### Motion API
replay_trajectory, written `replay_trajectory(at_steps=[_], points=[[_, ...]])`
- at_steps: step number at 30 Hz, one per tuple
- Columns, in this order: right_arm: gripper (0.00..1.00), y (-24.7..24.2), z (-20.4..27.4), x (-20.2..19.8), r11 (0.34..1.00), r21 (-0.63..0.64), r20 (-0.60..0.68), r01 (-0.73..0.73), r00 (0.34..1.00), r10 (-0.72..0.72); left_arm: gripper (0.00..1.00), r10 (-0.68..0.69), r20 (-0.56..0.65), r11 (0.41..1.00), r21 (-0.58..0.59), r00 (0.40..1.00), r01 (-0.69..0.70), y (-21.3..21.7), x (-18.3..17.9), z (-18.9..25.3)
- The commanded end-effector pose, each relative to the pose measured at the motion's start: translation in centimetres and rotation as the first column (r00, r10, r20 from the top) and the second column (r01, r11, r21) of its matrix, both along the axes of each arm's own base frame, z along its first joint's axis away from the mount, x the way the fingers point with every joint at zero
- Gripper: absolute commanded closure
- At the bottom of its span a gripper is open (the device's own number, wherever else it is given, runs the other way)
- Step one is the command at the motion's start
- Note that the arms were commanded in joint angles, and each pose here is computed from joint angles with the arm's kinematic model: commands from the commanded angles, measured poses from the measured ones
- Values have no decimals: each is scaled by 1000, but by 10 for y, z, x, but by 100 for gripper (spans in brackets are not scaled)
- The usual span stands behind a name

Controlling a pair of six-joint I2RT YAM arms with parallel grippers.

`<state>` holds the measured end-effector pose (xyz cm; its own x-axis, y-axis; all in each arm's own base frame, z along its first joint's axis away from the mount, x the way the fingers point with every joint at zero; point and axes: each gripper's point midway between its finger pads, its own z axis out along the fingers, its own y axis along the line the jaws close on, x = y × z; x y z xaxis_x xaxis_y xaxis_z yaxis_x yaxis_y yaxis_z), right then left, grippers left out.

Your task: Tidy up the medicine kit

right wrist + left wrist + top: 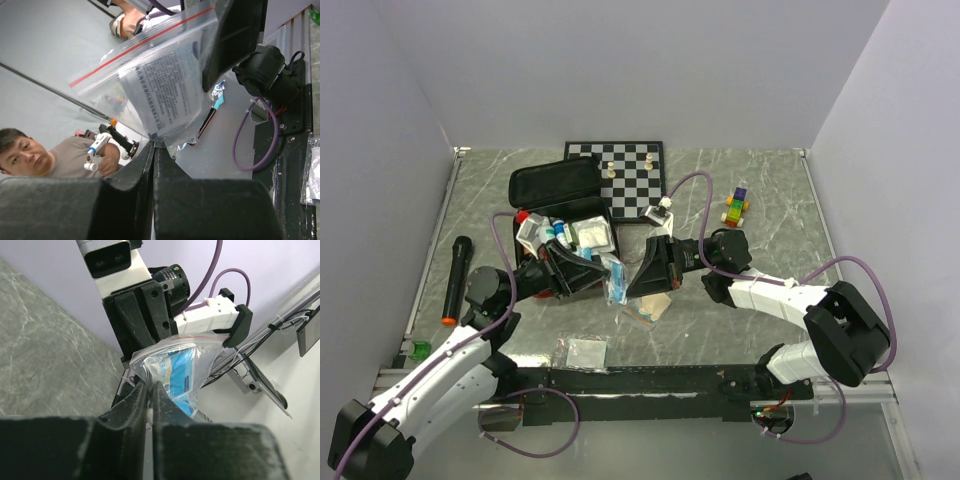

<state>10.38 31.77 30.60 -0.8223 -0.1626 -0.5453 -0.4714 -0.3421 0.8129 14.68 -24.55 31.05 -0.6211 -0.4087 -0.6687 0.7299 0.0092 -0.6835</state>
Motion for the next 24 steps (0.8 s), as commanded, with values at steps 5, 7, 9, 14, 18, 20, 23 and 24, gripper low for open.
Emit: replay_trajectory(at_steps=[5, 7, 9, 14, 18, 20, 23, 24], points=[[90, -1, 22, -4, 996, 90, 153, 3, 988, -17, 99, 4, 90, 1000, -9, 996, -3, 4, -11, 12], [58, -1, 21, -2, 997, 75, 150, 20, 988, -32, 99, 41, 75, 999, 4, 996, -42, 6, -6, 10], [39, 0, 16, 2, 998, 35, 134, 52, 989, -56, 99, 88, 63, 996, 23, 994, -90, 9, 0, 7], [17, -3, -6, 33, 955, -117, 204, 273, 948, -245, 99, 273, 6, 955, 119, 962, -272, 24, 25, -5], [15, -18, -25, 63, 837, -249, 313, 487, 859, -406, 99, 544, -106, 821, 273, 832, -502, 53, 68, -34], [16, -23, -32, 63, 825, -272, 330, 496, 853, -404, 99, 630, -156, 751, 374, 761, -544, 64, 83, -56], [17, -33, -53, 74, 748, -351, 353, 563, 820, -451, 99, 730, -214, 645, 528, 649, -552, 79, 103, -91], [17, -37, -56, 76, 726, -359, 367, 586, 804, -467, 99, 744, -223, 625, 565, 630, -539, 81, 108, -99]])
